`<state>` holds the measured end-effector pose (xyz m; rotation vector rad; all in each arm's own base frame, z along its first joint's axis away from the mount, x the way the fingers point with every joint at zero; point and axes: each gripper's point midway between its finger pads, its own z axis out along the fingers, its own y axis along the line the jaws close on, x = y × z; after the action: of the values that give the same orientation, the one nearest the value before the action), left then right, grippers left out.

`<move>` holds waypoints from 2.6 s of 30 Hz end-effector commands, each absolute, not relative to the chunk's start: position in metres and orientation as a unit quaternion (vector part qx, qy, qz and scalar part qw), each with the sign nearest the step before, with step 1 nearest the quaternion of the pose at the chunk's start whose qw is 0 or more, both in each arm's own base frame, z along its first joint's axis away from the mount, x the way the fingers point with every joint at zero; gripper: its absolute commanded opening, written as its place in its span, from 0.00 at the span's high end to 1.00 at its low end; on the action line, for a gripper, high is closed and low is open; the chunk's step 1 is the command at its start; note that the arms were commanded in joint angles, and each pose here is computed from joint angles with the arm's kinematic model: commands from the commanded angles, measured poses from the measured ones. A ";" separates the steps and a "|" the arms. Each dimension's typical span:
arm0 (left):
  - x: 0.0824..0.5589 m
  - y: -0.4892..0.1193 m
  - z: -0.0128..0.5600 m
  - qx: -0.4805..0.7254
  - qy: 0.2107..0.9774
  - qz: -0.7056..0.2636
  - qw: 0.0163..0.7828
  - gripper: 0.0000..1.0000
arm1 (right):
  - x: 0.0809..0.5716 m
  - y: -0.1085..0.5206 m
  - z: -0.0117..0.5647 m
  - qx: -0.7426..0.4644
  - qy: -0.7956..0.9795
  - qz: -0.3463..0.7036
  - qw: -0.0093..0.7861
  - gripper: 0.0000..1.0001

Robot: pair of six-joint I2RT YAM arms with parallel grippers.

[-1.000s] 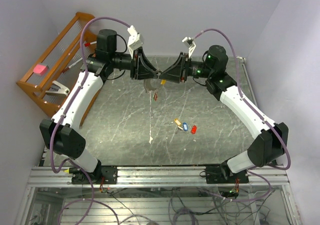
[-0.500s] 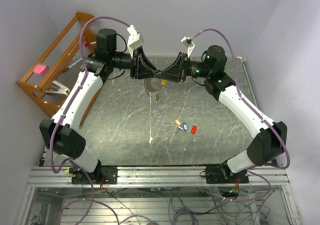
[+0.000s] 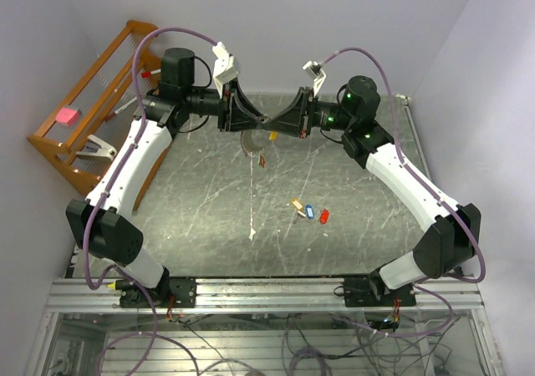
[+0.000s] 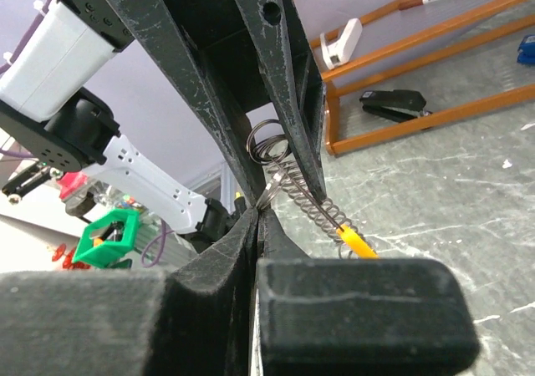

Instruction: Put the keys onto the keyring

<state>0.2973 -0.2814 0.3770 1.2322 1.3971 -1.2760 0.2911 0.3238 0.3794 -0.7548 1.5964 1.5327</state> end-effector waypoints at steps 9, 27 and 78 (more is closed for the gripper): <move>0.275 -0.286 0.392 0.510 0.529 -0.532 0.422 0.93 | 0.297 0.319 0.390 -0.296 0.619 0.582 0.436 1.00; 0.275 -0.283 0.386 0.511 0.539 -0.518 0.425 0.92 | 0.298 0.312 0.398 -0.298 0.628 0.567 0.442 0.89; 0.235 -0.279 0.402 0.532 0.472 -0.603 0.360 0.93 | 0.298 0.286 0.399 -0.328 0.613 0.547 0.466 0.52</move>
<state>0.2485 -0.2817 0.3843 1.3262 1.3052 -1.5548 0.3014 0.2862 0.3893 -0.7931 1.5626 1.3494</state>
